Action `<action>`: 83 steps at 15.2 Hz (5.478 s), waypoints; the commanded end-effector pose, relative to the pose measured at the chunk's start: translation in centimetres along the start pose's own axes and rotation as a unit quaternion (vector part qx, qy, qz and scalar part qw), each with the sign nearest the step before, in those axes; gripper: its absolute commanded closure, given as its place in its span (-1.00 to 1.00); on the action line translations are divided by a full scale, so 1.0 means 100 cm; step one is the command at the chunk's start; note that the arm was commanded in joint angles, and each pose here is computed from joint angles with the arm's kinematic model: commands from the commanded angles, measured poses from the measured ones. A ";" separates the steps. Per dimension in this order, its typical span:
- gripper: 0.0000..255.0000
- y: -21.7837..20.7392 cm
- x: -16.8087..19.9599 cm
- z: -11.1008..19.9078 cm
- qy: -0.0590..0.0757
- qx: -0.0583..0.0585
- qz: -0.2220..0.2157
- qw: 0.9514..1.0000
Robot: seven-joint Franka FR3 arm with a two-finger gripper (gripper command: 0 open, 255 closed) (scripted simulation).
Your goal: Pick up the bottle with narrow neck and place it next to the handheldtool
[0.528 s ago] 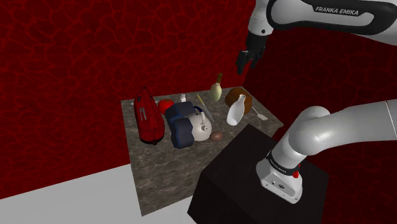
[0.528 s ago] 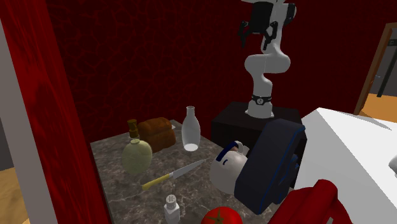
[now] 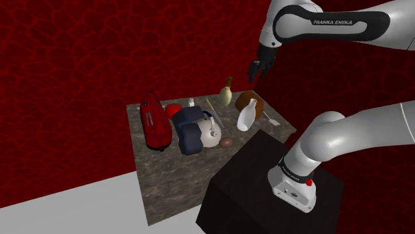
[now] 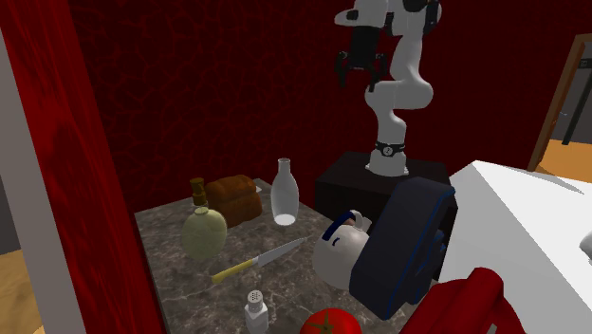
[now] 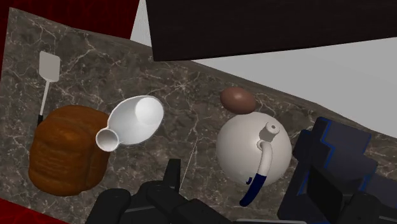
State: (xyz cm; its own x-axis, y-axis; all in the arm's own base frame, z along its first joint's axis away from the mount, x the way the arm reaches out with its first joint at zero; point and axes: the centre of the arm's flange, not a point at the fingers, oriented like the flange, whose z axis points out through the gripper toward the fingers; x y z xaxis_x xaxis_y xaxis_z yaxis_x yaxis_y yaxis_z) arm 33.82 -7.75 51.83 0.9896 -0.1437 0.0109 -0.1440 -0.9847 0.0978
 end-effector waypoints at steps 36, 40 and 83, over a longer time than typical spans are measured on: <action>-1.00 0.205 0.084 0.299 -0.022 0.046 0.008 0.999; 1.00 0.205 0.084 0.299 -0.022 0.046 0.008 0.999; 1.00 0.223 0.086 0.121 -0.022 0.046 0.008 0.999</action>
State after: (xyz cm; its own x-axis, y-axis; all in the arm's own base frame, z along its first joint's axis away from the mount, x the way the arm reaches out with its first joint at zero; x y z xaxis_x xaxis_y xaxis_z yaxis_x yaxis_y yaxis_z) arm 39.19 -32.19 41.52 0.9864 -0.1609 -0.0327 -0.1608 -0.9870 0.0056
